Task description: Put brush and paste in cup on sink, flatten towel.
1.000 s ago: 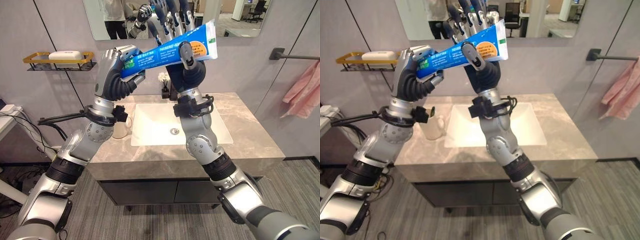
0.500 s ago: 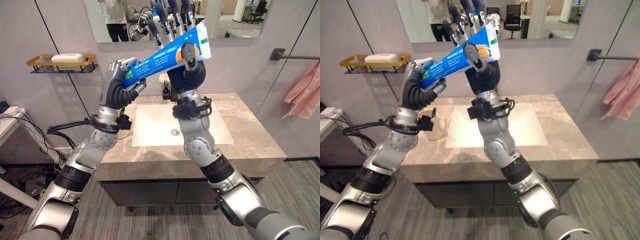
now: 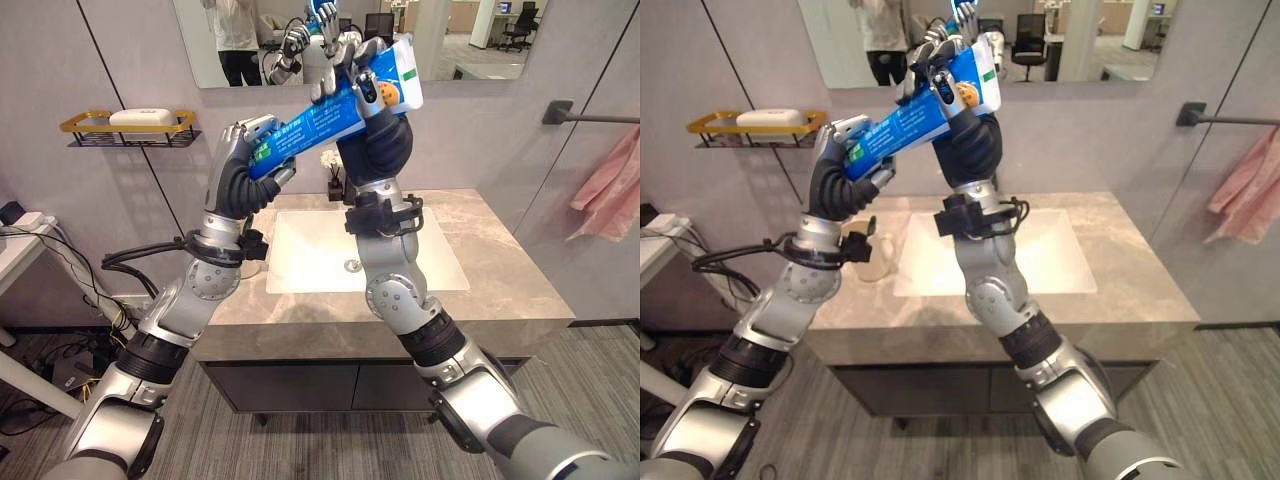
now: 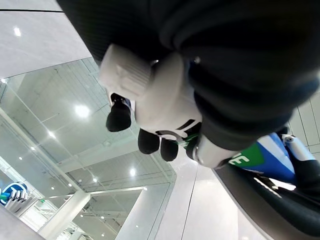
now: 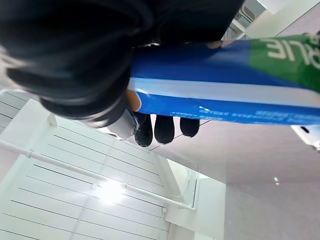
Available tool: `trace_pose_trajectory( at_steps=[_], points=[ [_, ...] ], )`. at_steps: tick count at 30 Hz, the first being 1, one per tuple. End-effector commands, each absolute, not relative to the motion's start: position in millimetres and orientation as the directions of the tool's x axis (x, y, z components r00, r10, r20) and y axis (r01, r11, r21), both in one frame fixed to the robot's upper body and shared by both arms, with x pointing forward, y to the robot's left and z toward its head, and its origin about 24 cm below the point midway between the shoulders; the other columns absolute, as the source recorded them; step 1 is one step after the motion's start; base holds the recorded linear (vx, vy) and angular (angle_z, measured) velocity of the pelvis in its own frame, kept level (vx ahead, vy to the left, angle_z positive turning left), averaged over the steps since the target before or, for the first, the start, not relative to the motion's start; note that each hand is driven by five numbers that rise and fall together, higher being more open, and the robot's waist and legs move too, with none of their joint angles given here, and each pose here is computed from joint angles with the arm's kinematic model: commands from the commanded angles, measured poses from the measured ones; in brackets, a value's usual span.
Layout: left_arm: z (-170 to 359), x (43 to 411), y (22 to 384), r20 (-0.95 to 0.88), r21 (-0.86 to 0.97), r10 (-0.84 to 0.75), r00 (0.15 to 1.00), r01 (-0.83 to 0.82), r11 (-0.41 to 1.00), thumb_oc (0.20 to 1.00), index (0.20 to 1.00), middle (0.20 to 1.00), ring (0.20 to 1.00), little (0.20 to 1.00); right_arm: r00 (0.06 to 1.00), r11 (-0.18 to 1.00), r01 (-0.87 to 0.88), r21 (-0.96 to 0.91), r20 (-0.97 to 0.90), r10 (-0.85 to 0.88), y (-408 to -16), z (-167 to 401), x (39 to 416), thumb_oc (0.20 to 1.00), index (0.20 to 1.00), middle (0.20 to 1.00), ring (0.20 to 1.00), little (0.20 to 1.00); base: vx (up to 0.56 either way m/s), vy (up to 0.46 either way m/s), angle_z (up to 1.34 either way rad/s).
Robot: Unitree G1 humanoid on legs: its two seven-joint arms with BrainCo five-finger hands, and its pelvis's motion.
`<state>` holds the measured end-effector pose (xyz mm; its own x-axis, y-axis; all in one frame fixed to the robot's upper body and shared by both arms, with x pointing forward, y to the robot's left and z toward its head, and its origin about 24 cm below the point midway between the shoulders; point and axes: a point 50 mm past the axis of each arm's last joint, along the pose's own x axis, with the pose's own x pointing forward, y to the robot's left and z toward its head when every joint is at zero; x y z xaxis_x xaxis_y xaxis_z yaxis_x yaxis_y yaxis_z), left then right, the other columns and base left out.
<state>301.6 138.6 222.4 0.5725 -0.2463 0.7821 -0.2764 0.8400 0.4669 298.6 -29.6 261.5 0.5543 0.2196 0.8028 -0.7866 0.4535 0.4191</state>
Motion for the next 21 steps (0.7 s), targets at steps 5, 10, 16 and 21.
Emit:
trace_pose_trajectory(
  at_steps=[5, 10, 16, 21],
  points=[
    [260, 284, 132, 0.877, 0.361, -0.237, 0.418, -0.248, 0.899, 1.0, 1.0, 1.0, 1.0, 1.0, 0.498, 0.428, -0.804, 0.414, 0.861, 0.105, -32, 289, 292, 0.2, 0.2, 0.2, 0.2, 0.2, 0.0, 0.0, 0.0],
    [258, 280, 133, 0.882, 0.329, -0.216, 0.419, -0.217, 0.919, 1.0, 1.0, 1.0, 1.0, 1.0, 0.51, 0.429, -0.792, 0.434, 0.857, 0.075, -34, 290, 293, 0.2, 0.2, 0.2, 0.2, 0.2, 0.0, 0.0, 0.0],
    [251, 276, 139, 0.883, 0.279, -0.162, 0.44, -0.216, 0.936, 1.0, 1.0, 1.0, 1.0, 1.0, 0.513, 0.444, -0.776, 0.448, 0.857, 0.033, -41, 293, 294, 0.2, 0.2, 0.2, 0.2, 0.2, 0.0, 0.0, 0.0],
    [246, 272, 147, 0.883, 0.246, -0.121, 0.453, -0.228, 0.942, 1.0, 1.0, 1.0, 1.0, 1.0, 0.517, 0.461, -0.764, 0.451, 0.856, 0.02, -46, 291, 294, 0.2, 0.2, 0.2, 0.2, 0.2, 0.0, 0.0, 0.0]
  ],
)
